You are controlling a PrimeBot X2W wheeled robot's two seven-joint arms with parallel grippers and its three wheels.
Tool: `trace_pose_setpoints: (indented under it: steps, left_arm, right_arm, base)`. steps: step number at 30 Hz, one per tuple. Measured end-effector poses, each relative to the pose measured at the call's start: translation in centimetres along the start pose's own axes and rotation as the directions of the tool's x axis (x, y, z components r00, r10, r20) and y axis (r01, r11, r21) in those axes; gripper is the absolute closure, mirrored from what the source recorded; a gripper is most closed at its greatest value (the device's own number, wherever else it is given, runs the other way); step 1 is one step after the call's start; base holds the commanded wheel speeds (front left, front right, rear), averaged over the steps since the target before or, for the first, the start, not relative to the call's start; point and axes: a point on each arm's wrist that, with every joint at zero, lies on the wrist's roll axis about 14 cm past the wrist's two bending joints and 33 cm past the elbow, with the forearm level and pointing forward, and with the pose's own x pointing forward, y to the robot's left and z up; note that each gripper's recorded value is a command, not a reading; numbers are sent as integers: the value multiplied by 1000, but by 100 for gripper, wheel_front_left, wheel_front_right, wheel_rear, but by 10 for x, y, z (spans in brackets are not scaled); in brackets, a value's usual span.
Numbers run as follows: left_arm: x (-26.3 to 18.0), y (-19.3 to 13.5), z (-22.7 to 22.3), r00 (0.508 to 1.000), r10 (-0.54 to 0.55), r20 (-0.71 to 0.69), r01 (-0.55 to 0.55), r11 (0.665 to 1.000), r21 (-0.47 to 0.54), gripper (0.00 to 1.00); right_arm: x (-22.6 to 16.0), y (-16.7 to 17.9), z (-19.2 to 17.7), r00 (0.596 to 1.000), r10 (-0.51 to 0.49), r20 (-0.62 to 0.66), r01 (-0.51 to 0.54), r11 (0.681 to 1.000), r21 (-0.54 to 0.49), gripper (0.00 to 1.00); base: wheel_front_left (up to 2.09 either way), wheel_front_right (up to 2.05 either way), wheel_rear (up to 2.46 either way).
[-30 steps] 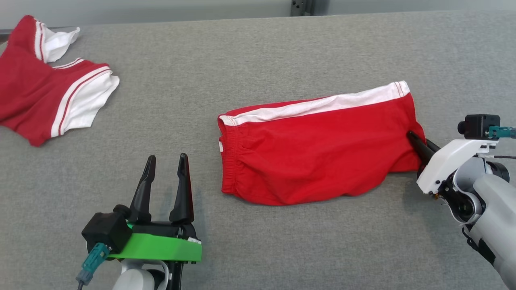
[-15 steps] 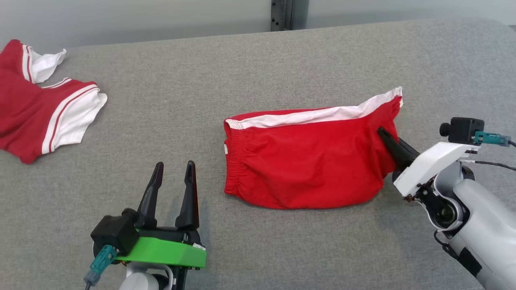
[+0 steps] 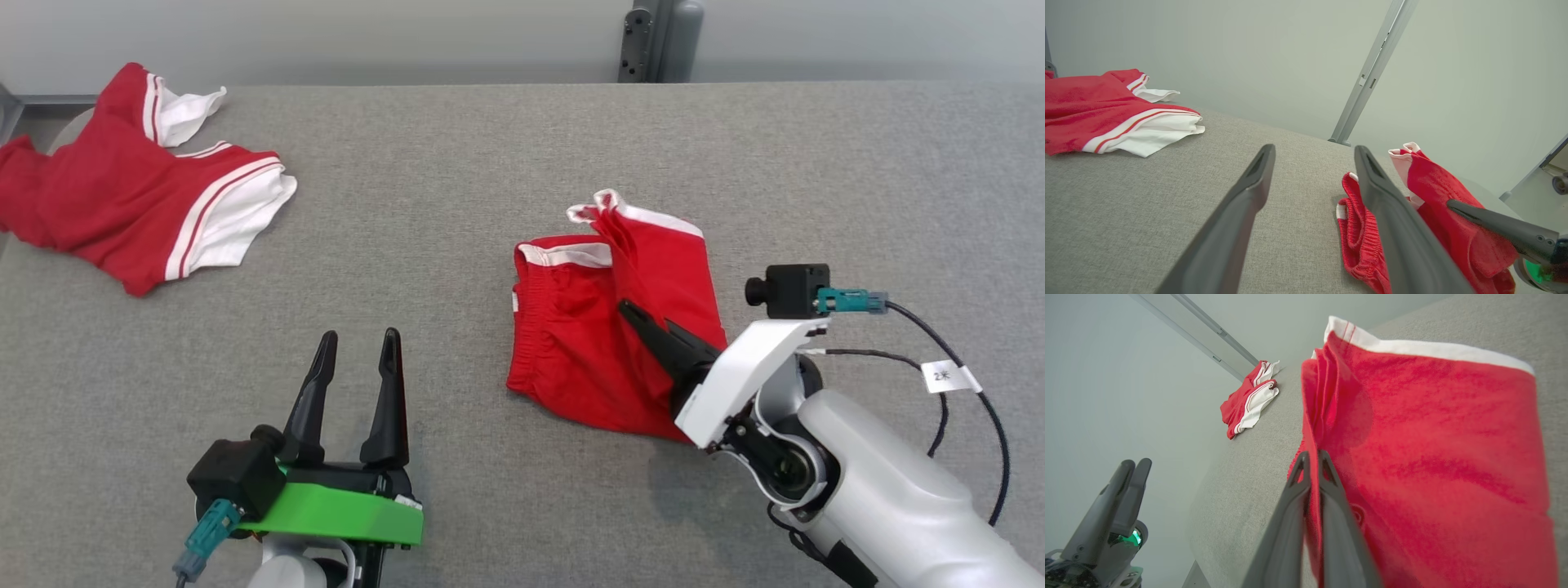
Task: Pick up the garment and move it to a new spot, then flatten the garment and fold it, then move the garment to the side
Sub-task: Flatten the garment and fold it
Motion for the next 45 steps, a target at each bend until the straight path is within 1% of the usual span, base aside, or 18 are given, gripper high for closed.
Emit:
trace_pose_setpoints:
  steps: [4, 13, 14, 15, 16, 21, 25, 28, 31, 33, 35, 36, 37, 38, 39, 40, 41, 45]
  left_arm:
    - [-5, 8, 6, 999, 29, 15, -29, 1000, 2, 0]
    - [-15, 23, 15, 995, 86, 40, -86, 996, 0, 0]
    - [-15, 24, 16, 995, 90, 40, -90, 996, 0, 0]
    - [-15, 25, 16, 995, 94, 41, -94, 996, 1, 0]
    - [-15, 25, 16, 995, 95, 41, -96, 995, 0, 0]
    - [-13, 24, 16, 995, 90, 40, -89, 996, -3, 0]
    - [-10, 20, 13, 997, 76, 33, -75, 997, -6, 0]
    - [-8, 16, 10, 998, 64, 27, -64, 998, -9, 0]
    - [-6, 13, 7, 998, 52, 19, -51, 999, -13, 0]
    - [-5, 10, 5, 999, 44, 13, -44, 999, -15, 0]
    - [-4, 9, 3, 999, 40, 8, -40, 999, -16, 0]
    - [-3, 9, 2, 999, 38, 6, -38, 999, -17, 0]
    - [-3, 8, 2, 999, 37, 4, -37, 999, -17, 0]
    - [-3, 8, 1, 999, 37, 2, -37, 999, -17, 0]
    - [-3, 8, 1, 999, 37, 1, -37, 999, -17, 0]
    - [-3, 9, 0, 999, 38, -1, -38, 999, -17, 0]
    - [-3, 9, 0, 999, 38, -2, -38, 999, -18, 0]
    - [-3, 11, -2, 999, 43, -6, -43, 999, -16, 0]
  right_arm:
    - [16, 14, -15, 999, 31, -41, -31, 999, 15, 100]
    - [36, 22, -38, 993, 47, -110, -46, 999, 14, 100]
    - [37, 24, -39, 992, 52, -112, -50, 999, 16, 80]
    - [39, 25, -39, 993, 55, -108, -54, 998, 21, 55]
    - [40, 26, -38, 993, 57, -105, -55, 998, 23, 0]
    - [39, 32, -33, 994, 74, -76, -73, 997, 27, 0]
    - [35, 38, -11, 995, 98, 20, -99, 994, 55, 0]
    - [25, 23, 9, 993, 63, 101, -68, 997, 38, 0]
    - [15, 4, 25, 987, 20, 159, -19, 1000, -10, 0]
    - [9, -10, 30, 984, -11, 178, 21, 998, -54, 0]
    - [4, -22, 28, 984, -39, 172, 58, 993, -103, 0]
    - [1, -27, 24, 986, -53, 160, 73, 990, -124, 11]
    - [0, -30, 19, 987, -60, 148, 81, 987, -139, 52]
    - [-1, -31, 14, 989, -62, 134, 83, 984, -156, 65]
    - [0, -32, 9, 991, -62, 117, 82, 981, -175, 73]
    - [0, -31, 2, 994, -58, 93, 76, 977, -201, 90]
    - [1, -29, -5, 996, -53, 74, 67, 975, -211, 100]
    - [8, -12, -38, 1000, -11, -16, 8, 977, -215, 100]
  base:
    - [0, 0, 0]
    - [0, 0, 0]
    - [0, 0, 0]
    - [0, 0, 0]
    - [0, 0, 0]
    - [0, 0, 0]
    - [0, 0, 0]
    - [0, 0, 0]
    - [0, 0, 0]
    - [0, 0, 0]
    - [0, 0, 0]
    - [0, 0, 0]
    - [0, 0, 0]
    - [0, 0, 0]
    - [0, 0, 0]
    - [0, 0, 0]
    - [0, 0, 0]
    - [0, 0, 0]
